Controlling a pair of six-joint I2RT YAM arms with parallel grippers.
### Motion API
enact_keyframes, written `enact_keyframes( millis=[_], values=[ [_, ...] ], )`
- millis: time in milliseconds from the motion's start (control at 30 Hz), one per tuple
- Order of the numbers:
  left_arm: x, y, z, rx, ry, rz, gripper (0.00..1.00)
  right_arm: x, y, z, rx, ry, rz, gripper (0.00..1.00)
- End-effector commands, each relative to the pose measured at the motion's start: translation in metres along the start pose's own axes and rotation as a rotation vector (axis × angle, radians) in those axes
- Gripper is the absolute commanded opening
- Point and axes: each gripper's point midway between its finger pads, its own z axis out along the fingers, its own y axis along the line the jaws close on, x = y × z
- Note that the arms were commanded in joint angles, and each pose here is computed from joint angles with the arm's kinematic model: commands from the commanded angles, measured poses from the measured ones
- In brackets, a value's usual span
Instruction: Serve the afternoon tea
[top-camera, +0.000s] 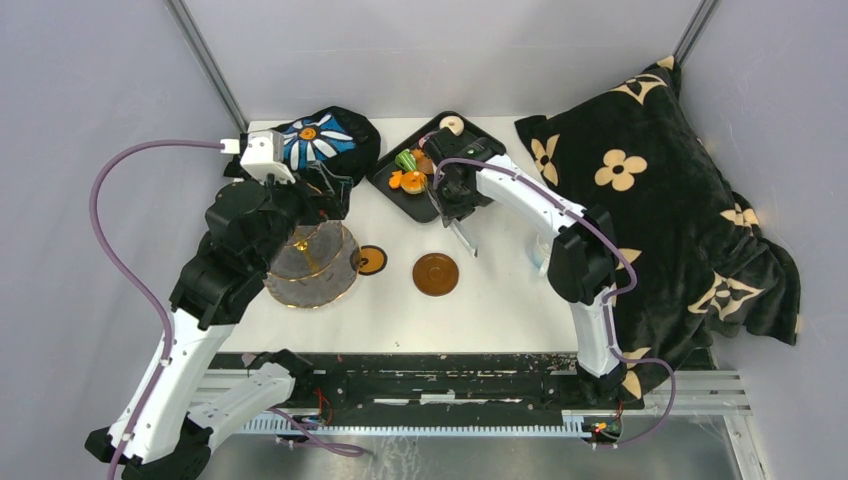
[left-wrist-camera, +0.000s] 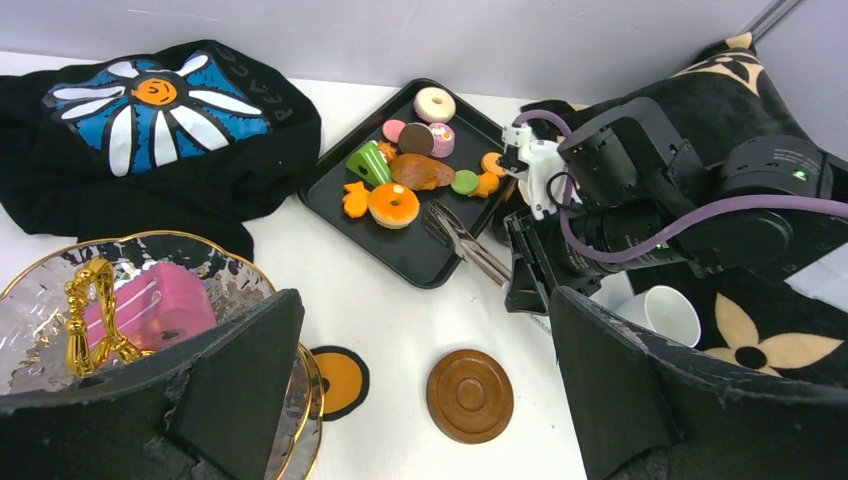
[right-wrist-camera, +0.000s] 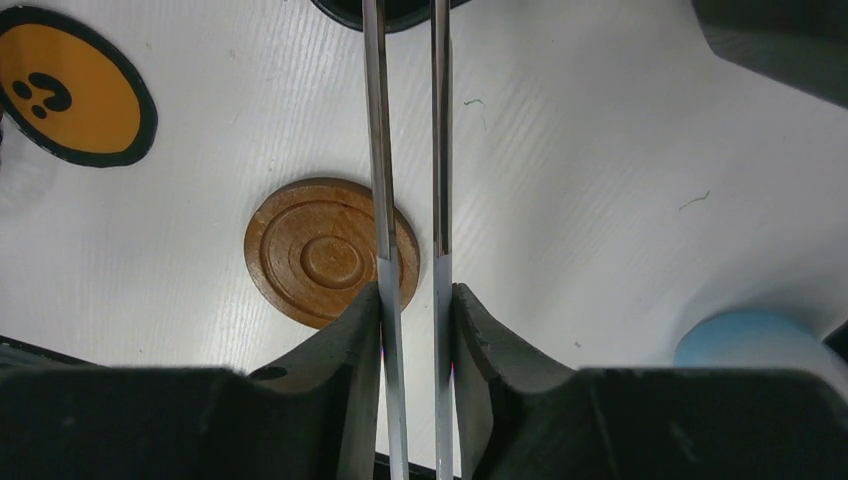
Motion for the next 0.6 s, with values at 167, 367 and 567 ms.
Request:
enact_keyframes(
  millis=[167, 367, 567],
  values=[
    [-0.016, -0.004, 0.004, 0.018, -0.055, 0.058, 0.99, -0.025, 0.014, 0.012, -0.045, -0.050, 0.018, 0.40],
    [-0.014, -0.002, 0.007, 0.007, -0.053, 0.070, 0.99, -0.030, 0.013, 0.023, -0.041, -0.058, 0.033, 0.41],
    [-0.012, -0.001, 0.011, 0.000, -0.049, 0.077, 0.99, -0.039, 0.009, 0.029, -0.009, -0.087, 0.052, 0.44]
  ],
)
